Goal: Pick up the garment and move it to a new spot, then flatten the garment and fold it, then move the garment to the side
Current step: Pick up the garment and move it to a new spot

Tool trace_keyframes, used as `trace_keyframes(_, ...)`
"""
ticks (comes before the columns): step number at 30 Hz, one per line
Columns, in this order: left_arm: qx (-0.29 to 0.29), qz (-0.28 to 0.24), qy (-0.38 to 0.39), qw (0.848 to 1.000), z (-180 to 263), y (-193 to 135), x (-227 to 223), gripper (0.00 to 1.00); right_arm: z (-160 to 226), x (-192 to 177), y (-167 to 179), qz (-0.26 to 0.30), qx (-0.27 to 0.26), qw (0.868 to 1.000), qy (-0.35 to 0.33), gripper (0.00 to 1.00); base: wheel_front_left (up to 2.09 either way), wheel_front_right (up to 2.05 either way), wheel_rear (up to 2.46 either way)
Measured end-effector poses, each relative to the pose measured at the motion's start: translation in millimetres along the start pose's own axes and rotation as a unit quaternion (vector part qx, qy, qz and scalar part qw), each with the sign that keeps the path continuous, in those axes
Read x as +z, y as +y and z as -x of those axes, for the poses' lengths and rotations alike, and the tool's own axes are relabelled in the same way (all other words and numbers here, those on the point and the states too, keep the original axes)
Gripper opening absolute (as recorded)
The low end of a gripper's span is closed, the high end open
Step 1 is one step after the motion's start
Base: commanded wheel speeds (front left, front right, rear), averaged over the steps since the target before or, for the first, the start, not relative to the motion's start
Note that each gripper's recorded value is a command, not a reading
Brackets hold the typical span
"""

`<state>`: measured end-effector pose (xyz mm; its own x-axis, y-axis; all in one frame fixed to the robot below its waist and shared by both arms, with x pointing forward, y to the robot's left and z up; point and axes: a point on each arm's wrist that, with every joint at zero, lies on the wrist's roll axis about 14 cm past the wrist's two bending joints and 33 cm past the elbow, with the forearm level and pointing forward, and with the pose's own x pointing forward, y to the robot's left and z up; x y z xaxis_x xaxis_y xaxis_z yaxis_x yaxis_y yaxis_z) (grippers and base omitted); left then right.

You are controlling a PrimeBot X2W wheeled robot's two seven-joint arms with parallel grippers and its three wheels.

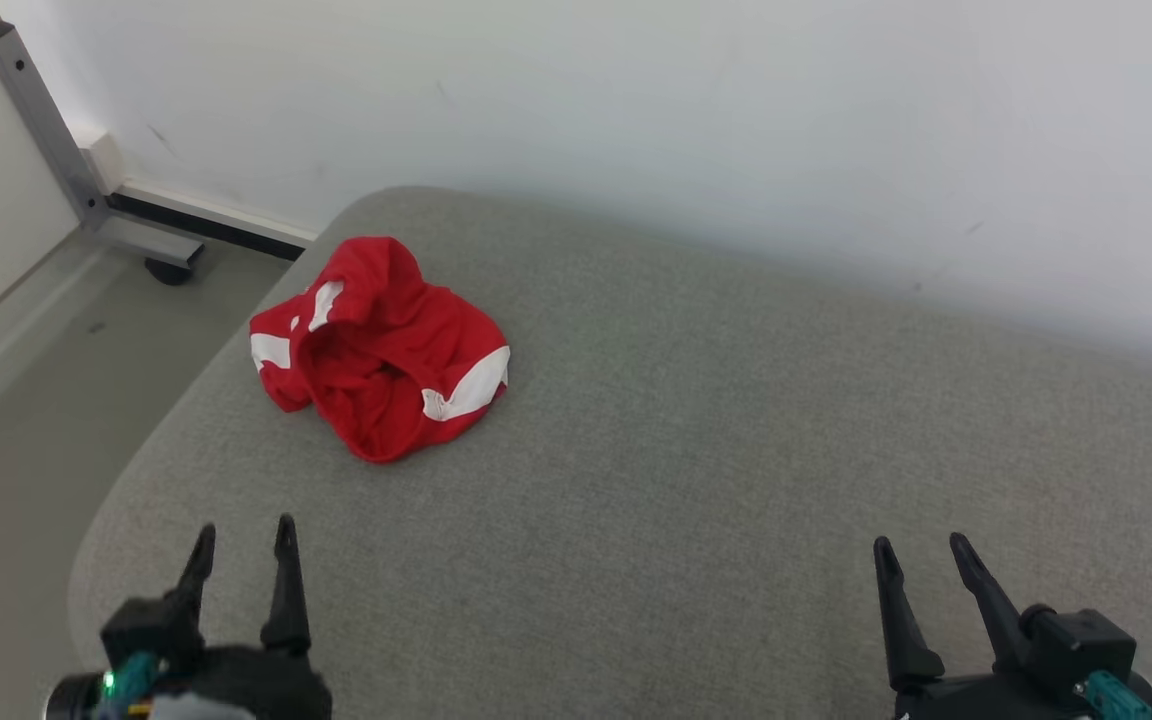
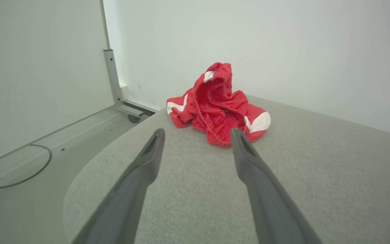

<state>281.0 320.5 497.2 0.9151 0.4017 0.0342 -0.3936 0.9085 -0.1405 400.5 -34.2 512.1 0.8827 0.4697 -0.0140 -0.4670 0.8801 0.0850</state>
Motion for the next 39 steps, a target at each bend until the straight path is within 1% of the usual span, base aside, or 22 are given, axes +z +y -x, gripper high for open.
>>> trace_keyframes(3,-0.006,0.008,0.002,1.000,-32,-8,10,1.00,-7,0,3,0.004,0.010,1.000,0.004,1.00,0.00,0.00,0.00)
trace_keyframes(7,-0.006,0.021,0.027,0.999,-73,-14,15,1.00,-19,3,9,0.013,0.034,0.999,0.004,1.00,0.00,0.00,0.00)
trace_keyframes(10,-0.008,0.009,0.054,0.998,-97,-16,12,1.00,-25,11,14,0.018,0.048,0.999,-0.006,1.00,0.00,0.00,0.00)
trace_keyframes(12,-0.009,0.000,0.068,0.998,-113,-20,10,1.00,-27,12,11,0.021,0.050,0.998,-0.009,1.00,0.00,0.00,0.00)
trace_keyframes(16,-0.006,-0.014,0.113,0.994,-141,-26,-4,1.00,-30,3,-2,0.030,0.046,0.998,0.008,1.00,0.00,0.00,0.00)
trace_keyframes(18,0.002,-0.023,0.137,0.990,-151,-27,-16,1.00,-31,-2,-11,0.030,0.039,0.999,0.014,1.00,0.00,0.00,0.00)
trace_keyframes(19,0.002,-0.023,0.137,0.990,-151,-27,-16,1.00,-31,-2,-11,0.030,0.039,0.999,0.014,1.00,0.00,0.00,0.00)
trace_keyframes(23,0.022,-0.023,0.198,0.980,-165,-25,-46,1.00,-32,-13,-31,0.032,0.022,0.999,0.030,1.00,0.00,0.00,0.00)
trace_keyframes(26,0.040,-0.007,0.242,0.970,-171,-26,-71,1.00,-32,-21,-42,0.030,0.010,0.999,0.040,1.00,0.00,0.00,0.00)
trace_keyframes(31,0.060,0.023,0.312,0.948,-176,-32,-111,1.00,-29,-38,-61,0.027,-0.009,0.998,0.063,1.00,0.00,0.00,0.00)
trace_keyframes(34,0.078,0.030,0.362,0.928,-168,-31,-138,1.00,-23,-45,-69,0.027,-0.019,0.997,0.073,1.00,0.00,0.00,0.00)
trace_keyframes(37,0.075,0.030,0.392,0.917,-170,-35,-149,1.00,-19,-46,-76,0.029,-0.030,0.996,0.077,1.00,0.00,0.00,0.00)
trace_keyframes(38,0.075,0.028,0.400,0.913,-170,-36,-152,0.79,-18,-47,-79,0.029,-0.033,0.996,0.079,1.00,0.00,0.00,0.00)
trace_keyframes(39,0.072,0.021,0.403,0.912,-172,-37,-153,0.24,-17,-49,-81,0.029,-0.036,0.996,0.081,1.00,0.00,0.00,0.00)
